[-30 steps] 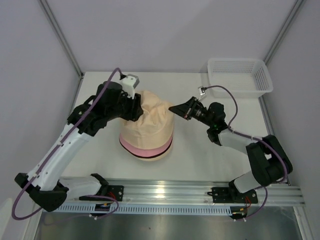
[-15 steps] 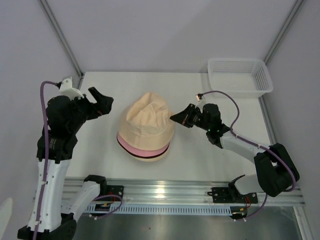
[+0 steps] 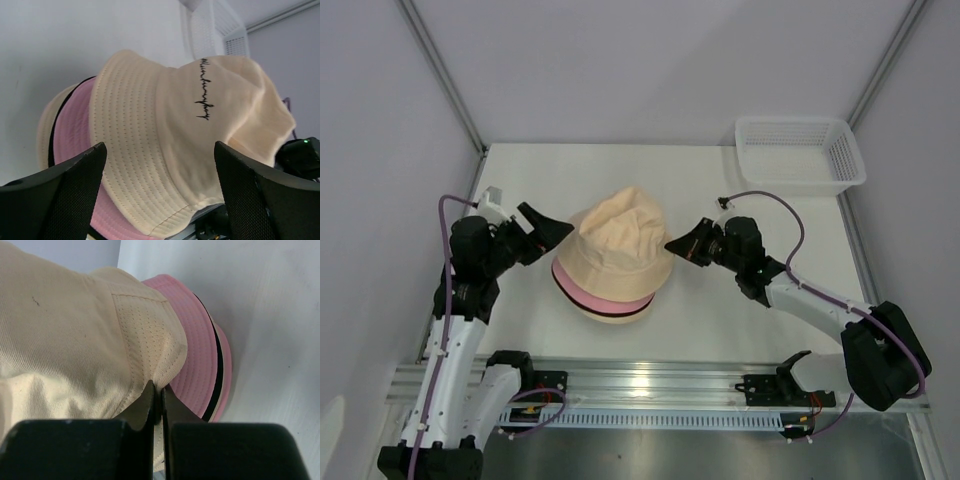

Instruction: Stack the hats

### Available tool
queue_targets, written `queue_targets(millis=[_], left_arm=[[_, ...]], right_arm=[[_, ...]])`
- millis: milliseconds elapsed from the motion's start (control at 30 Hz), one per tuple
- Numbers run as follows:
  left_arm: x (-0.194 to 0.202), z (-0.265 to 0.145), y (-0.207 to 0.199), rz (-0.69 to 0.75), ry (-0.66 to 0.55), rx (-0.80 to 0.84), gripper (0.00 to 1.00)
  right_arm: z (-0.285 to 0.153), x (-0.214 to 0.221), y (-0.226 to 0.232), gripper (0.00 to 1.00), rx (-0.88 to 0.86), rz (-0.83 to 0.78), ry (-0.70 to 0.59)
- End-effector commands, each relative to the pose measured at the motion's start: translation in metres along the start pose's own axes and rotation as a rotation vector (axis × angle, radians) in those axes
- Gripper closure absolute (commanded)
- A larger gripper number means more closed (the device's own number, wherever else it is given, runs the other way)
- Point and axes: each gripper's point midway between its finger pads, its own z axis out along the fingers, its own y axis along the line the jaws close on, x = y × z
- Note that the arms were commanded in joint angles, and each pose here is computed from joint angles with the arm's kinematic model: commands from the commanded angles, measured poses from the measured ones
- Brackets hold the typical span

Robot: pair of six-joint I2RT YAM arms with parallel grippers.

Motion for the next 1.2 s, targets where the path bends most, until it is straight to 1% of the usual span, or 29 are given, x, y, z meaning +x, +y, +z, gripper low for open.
queue_targets(millis=[0,67,133,200,300,333,367,400,433,600,733,767,833,900,933,967,1000,1033,1067,1100,1167], left_arm=[[-0.013,-0.005,-0.027,-0.014,-0.061,0.129,0.11],[-0.008,-0.003,-0.018,-0.030,-0.064,0.110,0.13],[-0.006,-0.001,-0.013,-0.041,-0.066,0.098,0.14],[0.004,0.004,0.006,-0.072,-0.047,0.030,0.14],[0.005,0.005,0.019,-0.080,-0.073,-0.011,0.13],[0.010,0.008,0.025,-0.108,-0.065,-0.020,0.13],[0.010,0.008,0.024,-0.119,-0.069,-0.004,0.17],[0.011,0.013,0.034,-0.149,-0.082,-0.009,0.19],[0.012,0.013,0.031,-0.181,-0.073,0.022,0.20],[0.015,0.020,0.026,-0.239,-0.060,0.083,0.23],[0.013,0.023,0.018,-0.252,-0.061,0.141,0.32],[0.014,0.023,0.016,-0.253,-0.055,0.151,0.37],[0.014,0.023,0.014,-0.257,-0.055,0.166,0.44],[0.013,0.023,0.012,-0.262,-0.050,0.174,0.56],[0.015,0.023,0.013,-0.260,-0.048,0.176,0.70],[0.014,0.023,0.012,-0.261,-0.046,0.174,0.81],[0.014,0.023,0.014,-0.254,-0.051,0.162,0.94],[0.010,0.021,0.011,-0.242,-0.058,0.157,0.99],[0.008,0.019,0.009,-0.235,-0.055,0.144,0.99],[0.001,0.013,0.002,-0.195,-0.073,0.154,0.99],[-0.003,0.009,0.002,-0.174,-0.089,0.127,0.99]], right_arm=[[0.000,0.007,-0.010,1.00,0.031,-0.011,0.008],[0.001,0.007,-0.010,1.00,0.031,-0.010,0.014],[0.001,0.006,-0.011,1.00,0.043,-0.009,0.010],[0.001,0.005,-0.011,1.00,0.053,-0.011,0.007],[0.001,0.004,-0.012,1.00,0.061,-0.007,0.004],[0.001,0.004,-0.011,1.00,0.058,-0.007,0.003],[0.001,0.005,-0.011,1.00,0.060,-0.003,0.004],[0.001,0.006,-0.011,1.00,0.062,-0.001,0.003],[0.001,0.006,-0.010,1.00,0.061,0.000,0.005],[0.003,0.005,-0.007,1.00,0.056,-0.001,0.006],[0.006,0.007,-0.005,1.00,0.053,-0.004,0.017],[0.007,0.007,-0.005,1.00,0.055,-0.004,0.018],[0.007,0.008,-0.006,1.00,0.056,0.001,0.019],[0.008,0.009,-0.005,1.00,0.052,0.006,0.021],[0.008,0.009,-0.005,1.00,0.051,0.012,0.020],[0.008,0.009,-0.004,1.00,0.048,0.014,0.022],[0.008,0.008,-0.002,1.00,0.048,0.018,0.020],[0.007,0.007,0.000,1.00,0.047,0.023,0.021],[0.006,0.009,-0.001,1.00,0.064,0.030,0.034],[0.004,0.009,0.002,1.00,0.072,0.034,0.035],[0.001,0.004,0.007,1.00,0.092,0.030,0.036]])
